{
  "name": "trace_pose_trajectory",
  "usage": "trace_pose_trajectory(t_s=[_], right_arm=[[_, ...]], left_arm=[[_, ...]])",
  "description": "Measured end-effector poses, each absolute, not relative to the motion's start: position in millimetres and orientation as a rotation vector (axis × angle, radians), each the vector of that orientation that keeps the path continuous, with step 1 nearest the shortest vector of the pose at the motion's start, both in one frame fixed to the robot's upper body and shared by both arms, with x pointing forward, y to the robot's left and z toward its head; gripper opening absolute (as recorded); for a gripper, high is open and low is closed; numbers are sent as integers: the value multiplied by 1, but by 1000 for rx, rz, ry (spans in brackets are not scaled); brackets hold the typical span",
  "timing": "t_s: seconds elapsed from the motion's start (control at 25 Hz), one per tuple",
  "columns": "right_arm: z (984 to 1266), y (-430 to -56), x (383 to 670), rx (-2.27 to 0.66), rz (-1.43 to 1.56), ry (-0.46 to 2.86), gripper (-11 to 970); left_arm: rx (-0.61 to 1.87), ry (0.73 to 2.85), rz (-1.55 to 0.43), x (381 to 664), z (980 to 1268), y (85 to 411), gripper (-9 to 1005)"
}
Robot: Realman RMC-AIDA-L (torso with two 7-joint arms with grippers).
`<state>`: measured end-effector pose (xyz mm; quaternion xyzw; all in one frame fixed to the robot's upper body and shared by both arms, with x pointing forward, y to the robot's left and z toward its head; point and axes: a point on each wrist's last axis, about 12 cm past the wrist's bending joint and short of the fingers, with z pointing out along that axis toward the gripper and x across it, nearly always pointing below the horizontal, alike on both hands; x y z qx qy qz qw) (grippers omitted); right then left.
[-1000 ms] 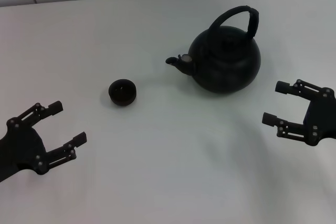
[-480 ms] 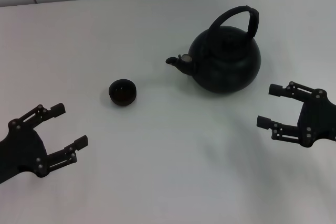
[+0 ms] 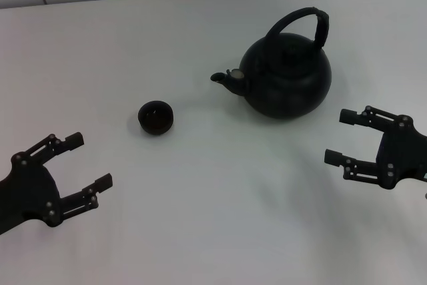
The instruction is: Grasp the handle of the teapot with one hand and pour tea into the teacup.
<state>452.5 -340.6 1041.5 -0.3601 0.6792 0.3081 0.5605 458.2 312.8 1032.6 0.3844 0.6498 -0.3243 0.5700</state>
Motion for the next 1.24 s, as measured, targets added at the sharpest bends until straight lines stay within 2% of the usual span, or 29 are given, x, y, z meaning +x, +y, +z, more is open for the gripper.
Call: trace_pose_trajectory(t_s=[1.24], right_arm=[[1043,-339,454,-858,735,1590,792]], left_arm=[[978,1544,-814,463,1035,307,848]])
